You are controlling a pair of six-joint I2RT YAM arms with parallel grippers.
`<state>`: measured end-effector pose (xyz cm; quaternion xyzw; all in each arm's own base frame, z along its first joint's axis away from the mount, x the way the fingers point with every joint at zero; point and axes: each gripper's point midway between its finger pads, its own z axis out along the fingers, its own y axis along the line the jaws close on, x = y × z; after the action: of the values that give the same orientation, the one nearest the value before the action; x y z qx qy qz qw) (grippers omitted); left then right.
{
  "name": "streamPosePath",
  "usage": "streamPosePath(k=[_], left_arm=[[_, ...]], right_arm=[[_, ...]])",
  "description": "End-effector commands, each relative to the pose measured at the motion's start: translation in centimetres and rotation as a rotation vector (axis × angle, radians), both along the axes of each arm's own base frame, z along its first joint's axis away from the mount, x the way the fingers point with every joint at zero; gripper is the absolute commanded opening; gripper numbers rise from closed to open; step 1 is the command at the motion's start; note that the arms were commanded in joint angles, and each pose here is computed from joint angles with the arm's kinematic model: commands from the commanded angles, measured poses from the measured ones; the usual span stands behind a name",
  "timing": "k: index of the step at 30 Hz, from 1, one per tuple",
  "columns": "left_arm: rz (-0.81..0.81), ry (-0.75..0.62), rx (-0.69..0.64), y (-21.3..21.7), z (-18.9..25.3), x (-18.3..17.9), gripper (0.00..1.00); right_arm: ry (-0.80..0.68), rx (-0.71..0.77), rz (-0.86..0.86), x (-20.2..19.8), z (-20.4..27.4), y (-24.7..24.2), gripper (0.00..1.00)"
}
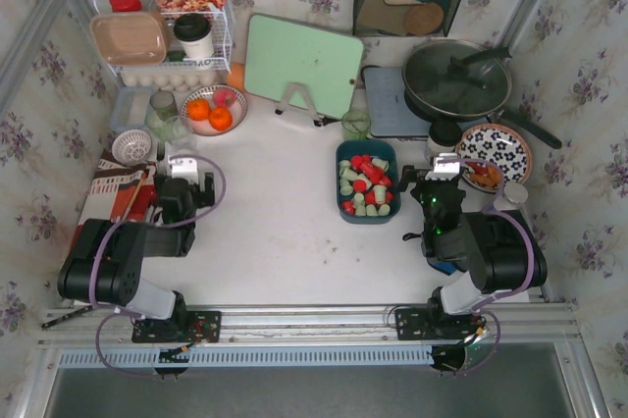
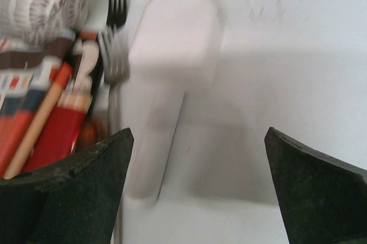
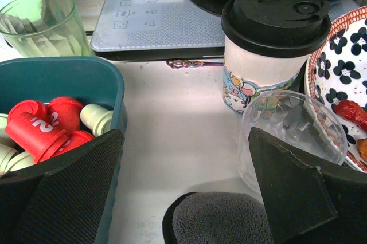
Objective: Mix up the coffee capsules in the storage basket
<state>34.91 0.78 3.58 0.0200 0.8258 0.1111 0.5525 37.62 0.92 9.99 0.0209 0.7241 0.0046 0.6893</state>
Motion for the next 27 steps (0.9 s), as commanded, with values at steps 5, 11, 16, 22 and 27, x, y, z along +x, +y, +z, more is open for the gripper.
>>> streamPosePath(k=[5,11,16,22,27], left_arm=[[-0.065,0.005,-0.15,-0.3,2.0,3.6,1.0],[-0.064,0.003,-0.142,-0.4,2.0,3.6,1.0],[-0.064,0.002,-0.142,-0.4,2.1,3.6,1.0],[-0.063,0.003,-0.143,-0.4,2.0,3.6,1.0],[-0.063,0.002,-0.142,-0.4,2.1,3.6,1.0]], right_arm=[[-0.02,0.006,-0.008,0.2,0.5,-0.1,1.0],[-0.019,0.006,-0.009,0.2,0.5,-0.1,1.0],[-0.02,0.006,-0.009,0.2,0.6,-0.1,1.0],[-0.019,0.006,-0.009,0.2,0.5,-0.1,1.0],[-0.021,0.006,-0.009,0.2,0.6,-0.1,1.0]])
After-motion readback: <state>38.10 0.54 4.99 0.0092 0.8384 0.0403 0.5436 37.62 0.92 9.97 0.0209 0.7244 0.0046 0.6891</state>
